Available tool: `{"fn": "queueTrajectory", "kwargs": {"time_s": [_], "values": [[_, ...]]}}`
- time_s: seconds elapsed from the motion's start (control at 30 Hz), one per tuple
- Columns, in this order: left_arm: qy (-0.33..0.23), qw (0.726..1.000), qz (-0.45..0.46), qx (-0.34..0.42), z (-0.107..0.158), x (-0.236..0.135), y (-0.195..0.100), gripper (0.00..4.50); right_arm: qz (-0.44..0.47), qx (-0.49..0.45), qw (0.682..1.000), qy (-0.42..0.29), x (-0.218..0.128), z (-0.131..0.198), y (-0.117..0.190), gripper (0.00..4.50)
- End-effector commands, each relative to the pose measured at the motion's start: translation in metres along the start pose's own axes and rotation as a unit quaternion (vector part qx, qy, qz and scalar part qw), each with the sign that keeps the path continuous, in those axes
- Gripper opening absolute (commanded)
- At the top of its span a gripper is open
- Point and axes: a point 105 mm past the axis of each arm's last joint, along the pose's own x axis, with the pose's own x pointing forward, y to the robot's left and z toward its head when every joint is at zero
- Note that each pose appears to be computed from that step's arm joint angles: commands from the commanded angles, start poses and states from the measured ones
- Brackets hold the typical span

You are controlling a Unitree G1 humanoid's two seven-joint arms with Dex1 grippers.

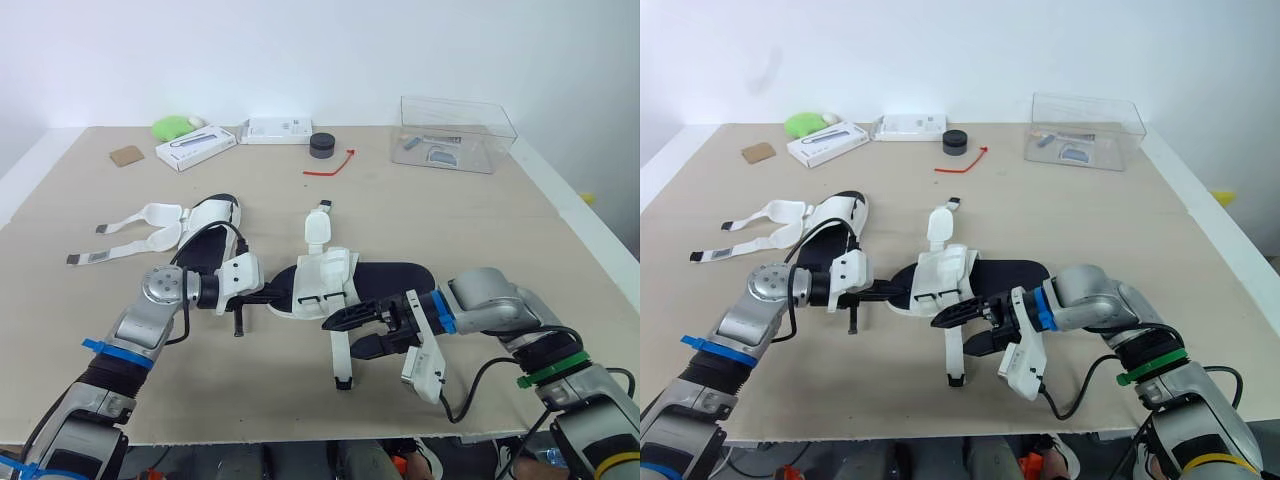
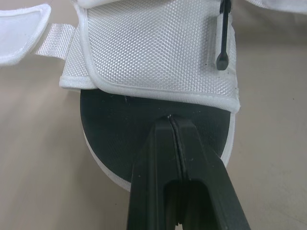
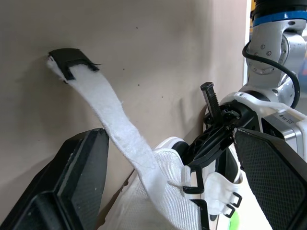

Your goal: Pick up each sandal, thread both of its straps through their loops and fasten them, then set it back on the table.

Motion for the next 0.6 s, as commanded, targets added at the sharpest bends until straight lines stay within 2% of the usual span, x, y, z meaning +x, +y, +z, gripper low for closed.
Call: {"fn": "queueTrajectory", "kwargs": {"time_s": [0.03, 0.07, 0.1, 0.17, 0.3, 0.53, 0.6], "values": [[-0.023, 0.998, -0.031, -0.044, 0.001, 0.004, -0.014, 0.00, -0.012, 0.024, 1.000, -0.001, -0.002, -0.002, -0.004, 3.62], [-0.030, 0.997, -0.037, -0.057, 0.002, 0.004, -0.015, 0.00, -0.015, 0.034, 0.999, -0.003, -0.002, -0.002, -0.004, 3.10], [-0.037, 0.996, -0.040, -0.068, 0.003, 0.004, -0.017, 0.00, -0.017, 0.044, 0.999, -0.006, -0.002, -0.001, -0.004, 2.90], [-0.030, 0.996, -0.041, -0.067, 0.001, 0.004, -0.018, 0.00, -0.034, 0.080, 0.996, -0.014, -0.002, 0.000, -0.006, 2.03], [-0.014, 0.997, -0.037, -0.059, -0.005, 0.003, -0.017, 0.00, -0.079, 0.156, 0.984, -0.018, -0.003, -0.002, -0.013, 0.05], [-0.002, 0.999, -0.020, -0.050, -0.011, 0.003, -0.010, 0.00, -0.129, 0.278, 0.952, -0.030, -0.004, -0.004, -0.020, 0.05], [0.004, 0.999, -0.008, -0.044, -0.014, 0.002, -0.005, 0.00, -0.168, 0.347, 0.922, -0.037, -0.007, -0.008, -0.025, 0.05]]}}
